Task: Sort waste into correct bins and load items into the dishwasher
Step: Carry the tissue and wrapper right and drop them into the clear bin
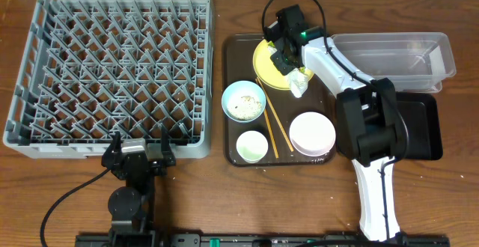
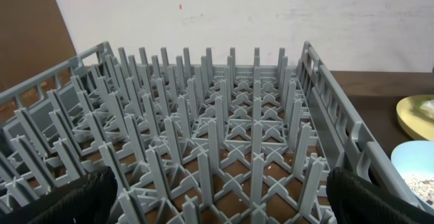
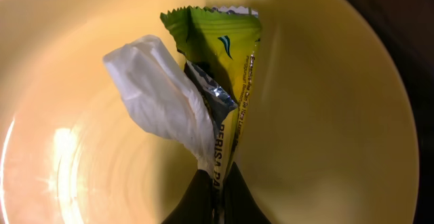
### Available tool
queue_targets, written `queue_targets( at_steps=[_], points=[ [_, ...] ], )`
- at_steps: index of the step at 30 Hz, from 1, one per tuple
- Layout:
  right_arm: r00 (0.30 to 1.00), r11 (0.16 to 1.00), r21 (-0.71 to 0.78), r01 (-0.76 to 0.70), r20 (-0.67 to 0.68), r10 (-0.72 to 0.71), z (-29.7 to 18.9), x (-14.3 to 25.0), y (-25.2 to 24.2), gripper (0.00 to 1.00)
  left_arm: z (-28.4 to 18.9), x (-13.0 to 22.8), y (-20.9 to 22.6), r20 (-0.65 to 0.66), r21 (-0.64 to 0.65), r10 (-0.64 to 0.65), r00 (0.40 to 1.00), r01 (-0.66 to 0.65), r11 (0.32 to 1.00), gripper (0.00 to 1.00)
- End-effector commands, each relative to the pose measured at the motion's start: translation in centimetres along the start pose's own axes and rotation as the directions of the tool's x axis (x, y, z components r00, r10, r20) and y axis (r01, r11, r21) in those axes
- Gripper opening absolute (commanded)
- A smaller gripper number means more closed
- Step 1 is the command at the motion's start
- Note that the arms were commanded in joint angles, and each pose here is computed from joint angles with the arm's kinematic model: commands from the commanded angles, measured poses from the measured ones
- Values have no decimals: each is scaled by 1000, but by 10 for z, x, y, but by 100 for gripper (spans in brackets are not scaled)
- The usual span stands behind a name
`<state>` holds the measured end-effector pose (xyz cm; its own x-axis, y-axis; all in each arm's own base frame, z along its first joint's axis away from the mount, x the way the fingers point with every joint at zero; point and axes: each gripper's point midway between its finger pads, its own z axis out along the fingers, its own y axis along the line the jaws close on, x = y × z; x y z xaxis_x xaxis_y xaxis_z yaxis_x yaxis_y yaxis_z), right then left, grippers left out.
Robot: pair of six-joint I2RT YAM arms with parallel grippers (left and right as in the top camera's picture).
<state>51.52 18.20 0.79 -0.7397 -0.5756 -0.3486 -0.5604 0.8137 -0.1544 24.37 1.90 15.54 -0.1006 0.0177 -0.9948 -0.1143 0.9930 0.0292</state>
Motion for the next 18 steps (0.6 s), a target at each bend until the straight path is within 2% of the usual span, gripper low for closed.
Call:
queue_targets(
  at_steps=[1, 6, 10, 13, 16, 18],
  points=[
    [998, 997, -44, -61, -30, 60, -6, 4, 13, 1, 1, 18, 2, -54, -9, 16, 998, -17, 1000, 99],
    [977, 981, -73, -179, 108, 186, -95, -36, -5, 1, 1, 18, 2, -54, -8, 16, 998, -17, 1000, 99],
    [895, 927, -24, -373, 252, 367, -178, -49, -54, 1, 1, 18, 2, -54, -9, 16, 998, -17, 1000, 99],
    [762, 801, 30, -598, 331, 556, -222, -31, -109, 1, 1, 18, 2, -54, -9, 16, 998, -17, 1000, 99],
    [568, 586, 74, -807, 367, 736, -236, 7, -163, 2, 1, 18, 2, -54, -9, 16, 998, -17, 1000, 99],
    [433, 439, 74, -895, 373, 820, -233, 31, -192, 2, 1, 18, 2, -54, -9, 16, 998, -17, 1000, 99]
  ],
)
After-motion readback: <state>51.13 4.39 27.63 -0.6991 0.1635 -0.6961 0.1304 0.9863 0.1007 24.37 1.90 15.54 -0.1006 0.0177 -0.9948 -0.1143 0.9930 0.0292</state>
